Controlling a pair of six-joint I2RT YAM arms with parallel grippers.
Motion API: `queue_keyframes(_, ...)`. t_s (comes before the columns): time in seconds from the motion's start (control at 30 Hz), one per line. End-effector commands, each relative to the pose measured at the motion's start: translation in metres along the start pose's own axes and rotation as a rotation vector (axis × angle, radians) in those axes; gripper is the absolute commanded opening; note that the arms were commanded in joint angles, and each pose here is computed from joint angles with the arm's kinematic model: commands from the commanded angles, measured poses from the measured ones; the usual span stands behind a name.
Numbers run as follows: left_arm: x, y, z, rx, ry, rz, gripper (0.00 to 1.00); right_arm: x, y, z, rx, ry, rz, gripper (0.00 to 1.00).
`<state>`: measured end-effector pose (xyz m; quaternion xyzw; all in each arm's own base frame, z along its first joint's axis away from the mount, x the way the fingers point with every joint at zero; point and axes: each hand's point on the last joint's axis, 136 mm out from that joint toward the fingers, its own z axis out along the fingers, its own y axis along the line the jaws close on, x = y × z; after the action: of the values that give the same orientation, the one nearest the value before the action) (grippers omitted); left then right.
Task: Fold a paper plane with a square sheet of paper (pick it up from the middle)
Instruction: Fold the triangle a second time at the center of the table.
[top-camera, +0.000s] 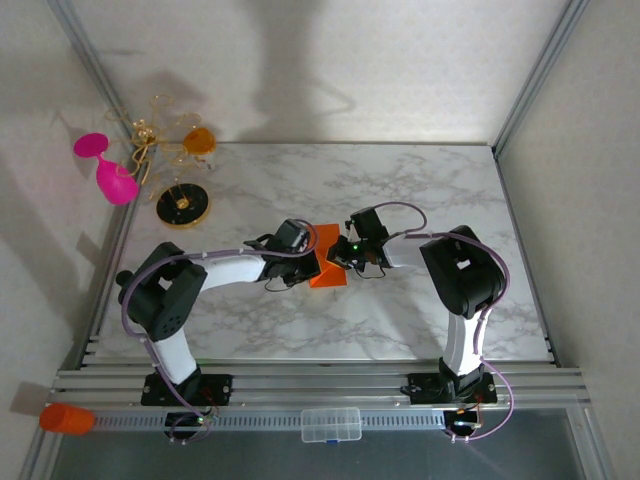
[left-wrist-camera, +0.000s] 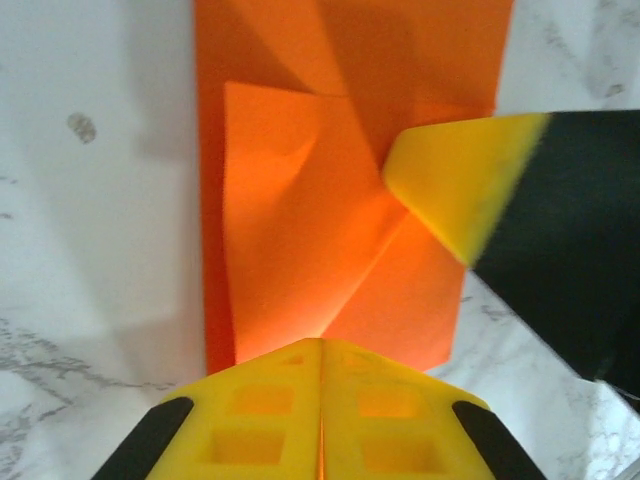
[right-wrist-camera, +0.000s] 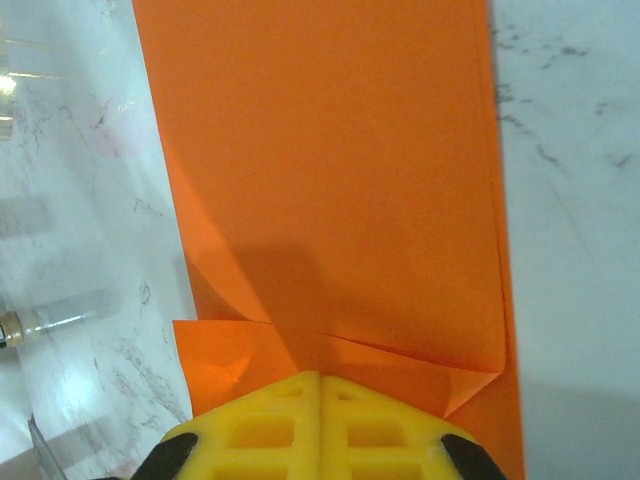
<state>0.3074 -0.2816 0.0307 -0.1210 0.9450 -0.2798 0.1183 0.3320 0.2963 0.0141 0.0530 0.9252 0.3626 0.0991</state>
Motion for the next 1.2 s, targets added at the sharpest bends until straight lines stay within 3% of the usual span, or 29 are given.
queue_keyframes(0.0,0.004,0.022,0.009,-0.065,0.002,-0.029,0.07,0.038,-0.073,0.012,0.243,0.097,0.104,0.02)
queue_keyframes(0.27,0.011,0.039,0.014,-0.112,0.017,-0.043,0.06,0.029,-0.055,0.008,0.186,0.074,0.069,0.02)
queue_keyframes(0.47,0.017,0.047,0.013,-0.133,0.029,-0.047,0.03,0.001,-0.003,-0.012,0.044,-0.021,-0.039,0.04)
queue_keyframes(0.6,0.017,0.046,0.013,-0.13,0.029,-0.042,0.01,0.005,0.022,-0.02,-0.037,-0.015,-0.1,0.05)
queue_keyframes(0.8,0.016,0.046,0.012,-0.131,0.022,-0.044,0.0,0.034,0.024,-0.006,-0.028,0.065,-0.114,0.04)
queue_keyframes(1.17,0.013,0.04,0.006,-0.112,0.004,-0.041,0.0,0.044,-0.008,0.013,0.085,0.112,-0.063,0.02)
